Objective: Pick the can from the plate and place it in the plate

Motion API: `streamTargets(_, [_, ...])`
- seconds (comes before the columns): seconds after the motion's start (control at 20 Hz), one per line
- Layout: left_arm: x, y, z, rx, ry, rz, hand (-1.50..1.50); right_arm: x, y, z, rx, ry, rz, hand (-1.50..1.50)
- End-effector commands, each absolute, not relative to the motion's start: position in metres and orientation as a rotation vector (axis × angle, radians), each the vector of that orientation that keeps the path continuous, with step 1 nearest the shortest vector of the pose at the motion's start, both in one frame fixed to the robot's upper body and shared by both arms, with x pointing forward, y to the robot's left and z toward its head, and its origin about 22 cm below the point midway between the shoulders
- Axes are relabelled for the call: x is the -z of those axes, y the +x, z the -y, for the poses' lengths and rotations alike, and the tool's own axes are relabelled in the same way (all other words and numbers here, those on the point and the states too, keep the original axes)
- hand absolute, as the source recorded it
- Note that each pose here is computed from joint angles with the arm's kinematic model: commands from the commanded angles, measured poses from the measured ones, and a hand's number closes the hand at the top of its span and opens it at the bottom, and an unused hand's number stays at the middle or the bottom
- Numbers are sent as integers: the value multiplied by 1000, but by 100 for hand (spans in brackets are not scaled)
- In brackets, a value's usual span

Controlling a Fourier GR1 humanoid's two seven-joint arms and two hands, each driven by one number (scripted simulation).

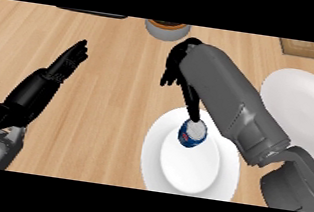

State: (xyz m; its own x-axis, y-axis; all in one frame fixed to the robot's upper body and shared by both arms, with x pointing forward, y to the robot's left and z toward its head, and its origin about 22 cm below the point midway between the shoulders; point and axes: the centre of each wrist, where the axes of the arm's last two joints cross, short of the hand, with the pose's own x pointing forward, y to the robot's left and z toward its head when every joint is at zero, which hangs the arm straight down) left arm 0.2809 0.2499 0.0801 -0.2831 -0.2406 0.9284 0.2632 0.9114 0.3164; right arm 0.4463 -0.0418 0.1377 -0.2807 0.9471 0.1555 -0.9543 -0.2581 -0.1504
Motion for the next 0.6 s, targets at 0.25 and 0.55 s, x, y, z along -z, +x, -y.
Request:
streamTargets(0.25, [-99, 279, -258, 486, -10, 1789, 0, -94, 431, 43, -1941, 86, 107, -150])
streamTargets(0.55, [-82, 282, -250, 472, 6, 1787, 0, -61, 418, 43, -1958, 122, 45, -150])
